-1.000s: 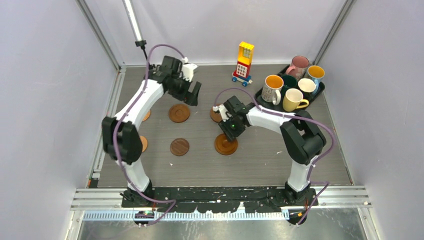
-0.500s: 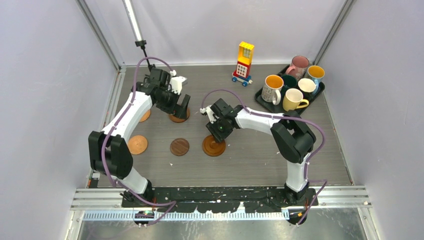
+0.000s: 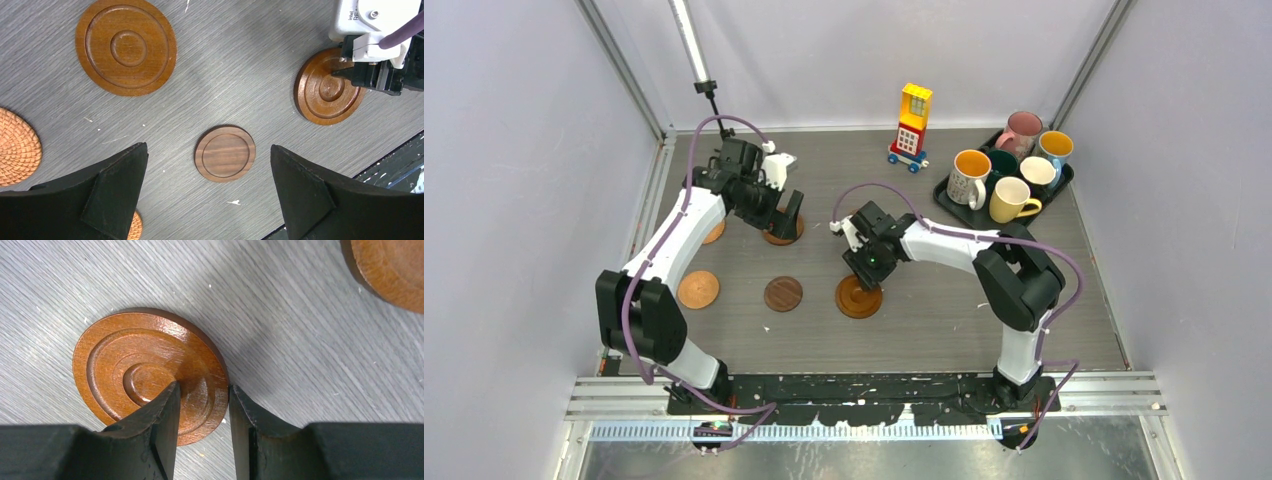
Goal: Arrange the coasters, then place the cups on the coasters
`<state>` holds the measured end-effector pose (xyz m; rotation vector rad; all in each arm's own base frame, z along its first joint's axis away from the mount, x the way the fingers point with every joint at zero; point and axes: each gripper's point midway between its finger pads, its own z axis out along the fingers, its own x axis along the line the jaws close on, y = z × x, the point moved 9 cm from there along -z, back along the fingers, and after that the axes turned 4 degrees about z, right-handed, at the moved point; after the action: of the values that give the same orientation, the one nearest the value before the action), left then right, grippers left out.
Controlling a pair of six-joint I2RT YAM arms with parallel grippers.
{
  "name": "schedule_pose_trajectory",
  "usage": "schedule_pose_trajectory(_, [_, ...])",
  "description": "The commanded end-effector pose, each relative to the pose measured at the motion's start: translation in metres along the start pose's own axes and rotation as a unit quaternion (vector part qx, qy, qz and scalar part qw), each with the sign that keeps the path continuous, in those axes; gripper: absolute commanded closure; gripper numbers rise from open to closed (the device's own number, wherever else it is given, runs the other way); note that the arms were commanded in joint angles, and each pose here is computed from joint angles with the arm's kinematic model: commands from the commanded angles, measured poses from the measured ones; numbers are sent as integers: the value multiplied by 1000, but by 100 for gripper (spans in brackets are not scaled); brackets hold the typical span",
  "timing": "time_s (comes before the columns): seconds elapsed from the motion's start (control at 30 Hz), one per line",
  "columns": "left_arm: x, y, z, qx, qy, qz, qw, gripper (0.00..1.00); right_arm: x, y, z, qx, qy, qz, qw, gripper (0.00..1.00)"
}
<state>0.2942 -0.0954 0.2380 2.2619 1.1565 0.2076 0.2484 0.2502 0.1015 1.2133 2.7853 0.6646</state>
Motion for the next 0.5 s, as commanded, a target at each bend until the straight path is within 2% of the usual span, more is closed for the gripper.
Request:
schedule_pose_trajectory(0.0, [-1, 5, -5, -22, -8, 14, 1000, 5, -7, -18, -14, 39, -30, -11, 999, 56])
schedule_pose_trajectory(0.13, [0, 9, -5, -23, -12, 12, 1000, 5, -6, -2, -29, 19, -28, -4, 999, 46])
schedule_pose_trajectory(0.27, [0, 12, -5, -24, -17, 12, 999, 4, -12, 29, -64, -34, -17, 7, 999, 39])
schedule_pose_trajectory(0.37, [0, 14, -5, -25, -18, 10, 999, 4, -32, 38, -85, -52, -26, 23, 998, 38])
schedule_pose_trajectory(0.47, [0, 16, -5, -29, -15, 10, 999, 3, -72, 32, -96, -55, -69, 48, 995, 39])
